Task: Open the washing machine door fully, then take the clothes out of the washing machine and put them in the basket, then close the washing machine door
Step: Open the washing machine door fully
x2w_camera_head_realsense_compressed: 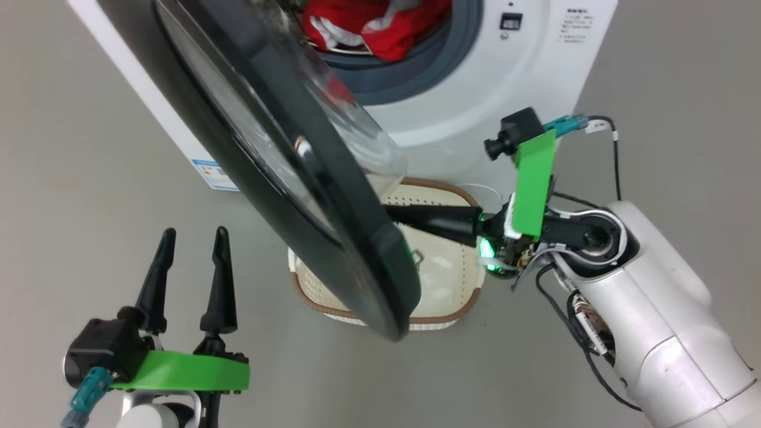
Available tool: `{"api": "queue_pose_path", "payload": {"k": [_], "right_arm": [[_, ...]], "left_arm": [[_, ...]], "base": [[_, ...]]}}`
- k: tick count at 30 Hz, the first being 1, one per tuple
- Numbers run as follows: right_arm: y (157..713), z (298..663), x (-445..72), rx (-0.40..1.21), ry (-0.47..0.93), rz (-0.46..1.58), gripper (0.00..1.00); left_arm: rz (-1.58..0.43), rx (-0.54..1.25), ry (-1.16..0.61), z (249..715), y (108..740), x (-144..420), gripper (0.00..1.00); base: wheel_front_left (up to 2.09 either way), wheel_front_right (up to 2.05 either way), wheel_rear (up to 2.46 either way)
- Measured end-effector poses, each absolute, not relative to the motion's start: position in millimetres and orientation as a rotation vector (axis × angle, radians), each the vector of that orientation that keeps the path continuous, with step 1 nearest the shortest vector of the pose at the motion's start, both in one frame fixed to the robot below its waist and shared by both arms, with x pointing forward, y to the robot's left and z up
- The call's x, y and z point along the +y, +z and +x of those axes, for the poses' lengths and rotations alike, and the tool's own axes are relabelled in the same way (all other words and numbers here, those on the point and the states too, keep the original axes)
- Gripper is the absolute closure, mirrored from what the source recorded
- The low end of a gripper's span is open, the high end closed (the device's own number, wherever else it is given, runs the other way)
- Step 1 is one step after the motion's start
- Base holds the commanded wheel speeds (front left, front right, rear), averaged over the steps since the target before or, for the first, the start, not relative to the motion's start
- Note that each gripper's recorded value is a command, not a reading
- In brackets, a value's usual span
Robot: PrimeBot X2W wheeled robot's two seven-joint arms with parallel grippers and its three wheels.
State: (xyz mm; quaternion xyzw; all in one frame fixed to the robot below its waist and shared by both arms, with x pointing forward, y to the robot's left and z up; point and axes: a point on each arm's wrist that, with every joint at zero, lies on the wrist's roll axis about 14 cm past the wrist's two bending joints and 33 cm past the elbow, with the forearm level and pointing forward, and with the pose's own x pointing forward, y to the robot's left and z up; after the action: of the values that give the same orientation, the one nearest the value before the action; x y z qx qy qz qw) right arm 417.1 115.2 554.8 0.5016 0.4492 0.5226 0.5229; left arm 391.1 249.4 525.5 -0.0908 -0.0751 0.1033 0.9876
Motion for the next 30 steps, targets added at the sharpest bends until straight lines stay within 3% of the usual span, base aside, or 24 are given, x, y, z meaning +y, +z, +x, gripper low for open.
{"api": "queue_pose_path", "payload": {"k": [30], "right_arm": [[564,314,205,1.268,1.476,0.976,1.00]], "left_arm": [[-0.170,-0.210,0.464,281,541,315,0.00]], "base": [[0.00,0.00,0.00]]}}
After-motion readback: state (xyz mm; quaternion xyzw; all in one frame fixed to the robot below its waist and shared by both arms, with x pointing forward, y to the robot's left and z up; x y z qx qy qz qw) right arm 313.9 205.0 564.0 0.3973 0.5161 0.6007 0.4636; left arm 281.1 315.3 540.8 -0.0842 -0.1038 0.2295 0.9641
